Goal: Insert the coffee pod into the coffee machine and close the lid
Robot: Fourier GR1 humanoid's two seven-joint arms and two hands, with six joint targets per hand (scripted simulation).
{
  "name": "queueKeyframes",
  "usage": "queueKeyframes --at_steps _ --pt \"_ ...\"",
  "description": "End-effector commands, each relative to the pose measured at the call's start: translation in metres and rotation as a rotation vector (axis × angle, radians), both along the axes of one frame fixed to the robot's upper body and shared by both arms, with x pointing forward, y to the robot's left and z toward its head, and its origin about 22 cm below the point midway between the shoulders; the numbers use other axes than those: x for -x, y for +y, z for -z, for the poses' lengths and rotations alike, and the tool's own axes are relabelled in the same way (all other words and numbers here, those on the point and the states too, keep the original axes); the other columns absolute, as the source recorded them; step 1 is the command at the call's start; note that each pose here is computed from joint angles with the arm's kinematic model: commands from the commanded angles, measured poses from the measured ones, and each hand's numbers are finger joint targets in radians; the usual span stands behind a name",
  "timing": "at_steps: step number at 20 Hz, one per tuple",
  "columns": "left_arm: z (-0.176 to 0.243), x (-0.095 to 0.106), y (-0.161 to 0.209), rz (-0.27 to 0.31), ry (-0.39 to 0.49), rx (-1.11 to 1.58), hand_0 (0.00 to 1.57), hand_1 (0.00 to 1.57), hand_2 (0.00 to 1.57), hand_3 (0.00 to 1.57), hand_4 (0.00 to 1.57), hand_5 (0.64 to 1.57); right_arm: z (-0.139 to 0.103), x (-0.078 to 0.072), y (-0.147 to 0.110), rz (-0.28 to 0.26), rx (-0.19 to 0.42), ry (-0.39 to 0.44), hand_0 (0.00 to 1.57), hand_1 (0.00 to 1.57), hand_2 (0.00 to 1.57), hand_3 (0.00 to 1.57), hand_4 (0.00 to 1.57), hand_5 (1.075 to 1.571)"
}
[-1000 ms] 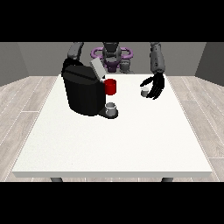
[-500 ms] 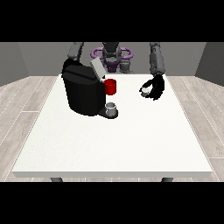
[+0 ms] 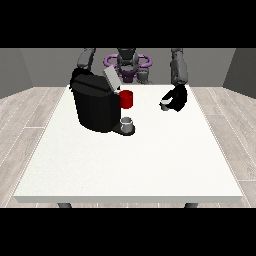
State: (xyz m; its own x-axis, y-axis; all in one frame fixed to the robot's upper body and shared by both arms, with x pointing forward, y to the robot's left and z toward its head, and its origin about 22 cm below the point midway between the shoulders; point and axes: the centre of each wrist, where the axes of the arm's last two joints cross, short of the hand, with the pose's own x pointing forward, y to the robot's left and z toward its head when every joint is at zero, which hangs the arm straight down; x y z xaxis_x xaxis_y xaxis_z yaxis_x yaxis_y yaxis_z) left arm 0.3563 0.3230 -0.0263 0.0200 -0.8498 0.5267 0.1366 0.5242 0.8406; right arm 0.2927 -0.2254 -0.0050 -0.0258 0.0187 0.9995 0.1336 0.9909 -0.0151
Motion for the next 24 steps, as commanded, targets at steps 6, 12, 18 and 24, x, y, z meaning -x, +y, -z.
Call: queueKeyframes --at_steps 6,12,18,24 --pt "-0.047 -0.031 -0.016 0.154 -0.037 0.046 1.34 1.34 1.4 1.36 0.59 1.571 0.014 0.004 -0.017 0.016 -0.026 0.098 0.0 0.0 0.0 0.0 0.44 1.571" --pt "-0.102 -0.055 -0.035 0.251 -0.08 0.039 1.23 1.23 1.32 1.29 0.57 1.571 0.029 0.0 -0.012 0.038 -0.022 0.097 0.0 0.0 0.0 0.0 0.47 1.571" --pt "-0.151 -0.073 -0.024 0.2 -0.173 0.058 1.27 1.27 1.34 1.29 0.55 1.571 0.018 -0.004 0.005 -0.058 -0.018 -0.003 0.0 0.0 0.0 0.0 0.49 1.571" --pt "-0.193 -0.086 -0.041 0.172 -0.233 0.031 1.01 1.01 1.2 1.22 0.54 1.571 -0.008 -0.021 0.018 -0.077 -0.033 -0.021 0.0 0.0 0.0 0.0 0.5 1.571"
